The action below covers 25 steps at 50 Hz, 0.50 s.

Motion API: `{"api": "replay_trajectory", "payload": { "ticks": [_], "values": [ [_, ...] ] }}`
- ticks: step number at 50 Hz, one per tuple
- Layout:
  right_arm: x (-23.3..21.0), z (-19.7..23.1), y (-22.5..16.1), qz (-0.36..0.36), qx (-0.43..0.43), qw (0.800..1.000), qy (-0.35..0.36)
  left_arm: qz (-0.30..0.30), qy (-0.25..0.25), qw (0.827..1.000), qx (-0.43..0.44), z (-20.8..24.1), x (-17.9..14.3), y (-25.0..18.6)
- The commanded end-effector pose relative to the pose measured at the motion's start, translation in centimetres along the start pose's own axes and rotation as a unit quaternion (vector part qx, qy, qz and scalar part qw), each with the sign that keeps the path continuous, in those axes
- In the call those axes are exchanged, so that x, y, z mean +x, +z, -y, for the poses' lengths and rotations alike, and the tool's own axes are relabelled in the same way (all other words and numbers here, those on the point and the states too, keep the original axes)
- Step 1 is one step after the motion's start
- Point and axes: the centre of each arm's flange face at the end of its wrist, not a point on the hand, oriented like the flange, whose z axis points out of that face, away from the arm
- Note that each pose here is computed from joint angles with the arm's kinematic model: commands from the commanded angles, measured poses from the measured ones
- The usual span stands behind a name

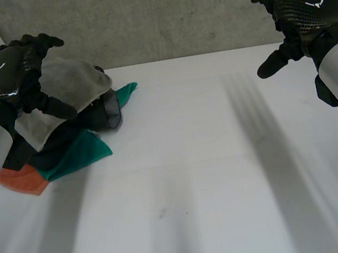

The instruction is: Fold the laundry.

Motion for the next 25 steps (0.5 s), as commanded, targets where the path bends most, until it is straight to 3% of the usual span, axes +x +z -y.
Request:
{"api": "replay_trajectory", "payload": {
  "ticks": [1, 9, 17, 25],
  "values": [
    [0.1, 0.0, 0.1, 0.001, 0.000, 1.000, -0.001, 0.004, 0.006, 1.000, 0.023, 0.6, -0.5, 1.1],
    [0.1, -0.1, 0.1, 0.001, -0.001, 1.000, -0.002, 0.010, 0.016, 0.998, 0.055, 0.6, -1.4, 3.9],
    [0.2, -0.3, 0.3, 0.001, -0.002, 1.000, -0.004, 0.059, 0.047, 0.997, 0.026, -2.6, -6.2, 10.1],
    [0.1, -0.9, 0.5, 0.003, -0.012, 1.000, -0.026, 0.109, 0.176, 0.978, -0.031, -9.4, -12.7, 15.8]
  ]
}}
